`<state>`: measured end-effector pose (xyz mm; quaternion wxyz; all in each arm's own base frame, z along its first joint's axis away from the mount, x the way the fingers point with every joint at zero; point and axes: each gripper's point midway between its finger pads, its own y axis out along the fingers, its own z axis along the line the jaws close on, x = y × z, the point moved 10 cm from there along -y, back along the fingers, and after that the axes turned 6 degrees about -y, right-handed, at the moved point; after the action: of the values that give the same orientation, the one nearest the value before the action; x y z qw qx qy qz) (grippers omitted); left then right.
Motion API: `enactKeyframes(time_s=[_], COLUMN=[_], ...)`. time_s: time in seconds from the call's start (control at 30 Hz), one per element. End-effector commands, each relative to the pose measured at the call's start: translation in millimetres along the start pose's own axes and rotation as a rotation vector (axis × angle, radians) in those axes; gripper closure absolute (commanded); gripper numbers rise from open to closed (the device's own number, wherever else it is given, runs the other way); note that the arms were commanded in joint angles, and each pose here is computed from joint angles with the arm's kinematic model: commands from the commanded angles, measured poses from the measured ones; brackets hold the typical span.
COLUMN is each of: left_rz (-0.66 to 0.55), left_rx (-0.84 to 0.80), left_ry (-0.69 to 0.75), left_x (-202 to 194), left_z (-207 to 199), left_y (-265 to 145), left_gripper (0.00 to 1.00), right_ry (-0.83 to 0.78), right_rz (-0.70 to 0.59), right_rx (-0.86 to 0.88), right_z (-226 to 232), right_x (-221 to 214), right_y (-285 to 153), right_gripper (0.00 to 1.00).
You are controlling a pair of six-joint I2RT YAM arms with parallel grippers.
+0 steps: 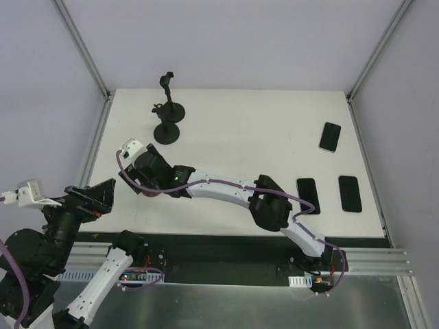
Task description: Place the phone on the phone stand
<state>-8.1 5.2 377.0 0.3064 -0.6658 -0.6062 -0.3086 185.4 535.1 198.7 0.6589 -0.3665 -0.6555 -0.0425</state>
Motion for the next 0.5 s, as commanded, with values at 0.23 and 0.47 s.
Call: enactKeyframes(time_s=[0.23, 0.47], left_rz=[0.026, 0.040], left_rx=[-0.003, -0.004], left_ry=[-0.011, -0.011], left_x=[-1, -3], left_z=[-7, -9], left_y=[12, 18], left_gripper=[0.01, 0.01], right_ry=[0.020, 0.018], right_rz=[0.001, -0.007], right_rx=[-0.005, 0.008], right_z=[-23, -22], right_x=[11, 11], right_y=[16, 15], right_gripper=[0.04, 0.06])
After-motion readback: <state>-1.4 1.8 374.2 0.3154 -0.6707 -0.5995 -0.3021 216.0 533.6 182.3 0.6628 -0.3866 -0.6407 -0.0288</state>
